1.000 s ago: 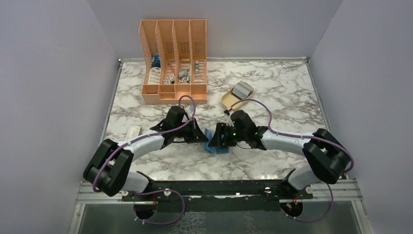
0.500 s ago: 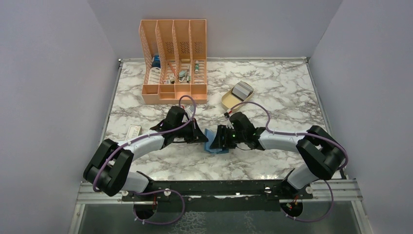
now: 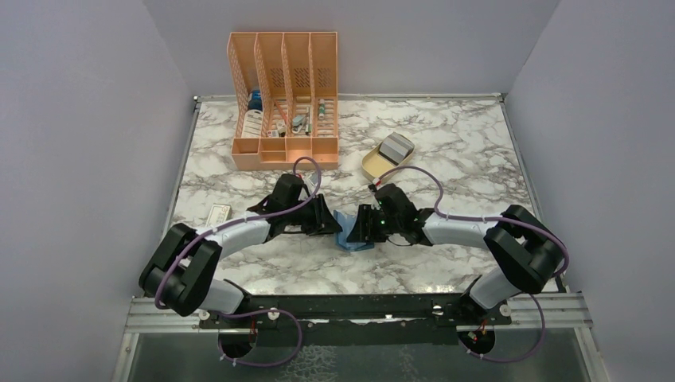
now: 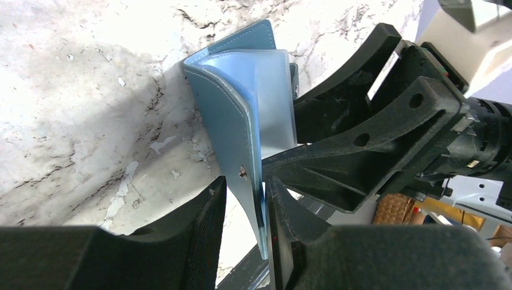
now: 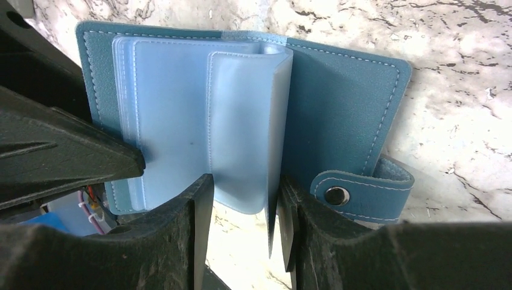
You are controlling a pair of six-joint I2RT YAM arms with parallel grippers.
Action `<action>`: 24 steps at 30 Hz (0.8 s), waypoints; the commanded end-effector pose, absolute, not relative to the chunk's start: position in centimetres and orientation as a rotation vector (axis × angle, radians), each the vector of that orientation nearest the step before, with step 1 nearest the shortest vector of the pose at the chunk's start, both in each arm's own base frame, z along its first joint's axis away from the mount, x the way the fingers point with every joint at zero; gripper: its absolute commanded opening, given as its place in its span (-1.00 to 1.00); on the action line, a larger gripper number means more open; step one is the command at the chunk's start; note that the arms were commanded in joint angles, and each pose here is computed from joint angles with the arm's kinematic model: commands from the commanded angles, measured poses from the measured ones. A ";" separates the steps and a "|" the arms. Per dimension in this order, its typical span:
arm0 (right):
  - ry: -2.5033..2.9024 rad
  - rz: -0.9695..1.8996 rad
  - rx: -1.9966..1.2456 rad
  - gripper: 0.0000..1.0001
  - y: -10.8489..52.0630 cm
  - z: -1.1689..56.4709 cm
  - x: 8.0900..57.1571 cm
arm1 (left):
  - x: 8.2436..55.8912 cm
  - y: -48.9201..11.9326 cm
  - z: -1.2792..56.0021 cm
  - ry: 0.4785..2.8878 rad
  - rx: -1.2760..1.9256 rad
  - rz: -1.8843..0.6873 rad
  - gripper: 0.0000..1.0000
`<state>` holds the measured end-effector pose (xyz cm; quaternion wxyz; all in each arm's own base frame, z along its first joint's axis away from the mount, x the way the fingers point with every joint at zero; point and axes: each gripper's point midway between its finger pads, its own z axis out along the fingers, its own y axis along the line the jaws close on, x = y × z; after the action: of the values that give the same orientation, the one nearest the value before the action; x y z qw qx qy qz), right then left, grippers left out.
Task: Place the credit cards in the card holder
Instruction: Open the card holder at the center of the board.
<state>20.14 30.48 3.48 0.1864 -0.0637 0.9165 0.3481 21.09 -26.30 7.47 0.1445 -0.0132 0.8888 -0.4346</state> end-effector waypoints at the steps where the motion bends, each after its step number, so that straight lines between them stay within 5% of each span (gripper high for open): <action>1: 2.577 0.907 -0.197 -0.14 29.7 3.0 20.3 | 21.8 -26.6 7.4 2.555 -0.013 -1.228 -0.36; 8: 2.584 0.828 -0.204 -0.15 28.8 2.9 20.6 | 22.5 -26.2 7.0 2.579 -0.016 -1.154 -0.34; 13: 2.616 0.610 -0.138 -0.15 26.1 2.9 21.3 | 22.8 -26.2 8.0 2.560 0.000 -1.138 -0.98; 18: 2.554 0.578 -0.113 -0.08 25.0 7.1 21.8 | 23.0 -26.3 9.9 2.520 0.017 -1.155 -1.00; 24: 2.400 0.881 -0.173 -0.05 28.0 12.8 21.1 | 23.0 -26.3 10.7 2.543 0.012 -1.136 -1.00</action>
<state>21.31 26.40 9.27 0.2669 -0.0468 0.9229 0.2734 22.52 -26.00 8.91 0.1629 -0.0056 0.9004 -0.4035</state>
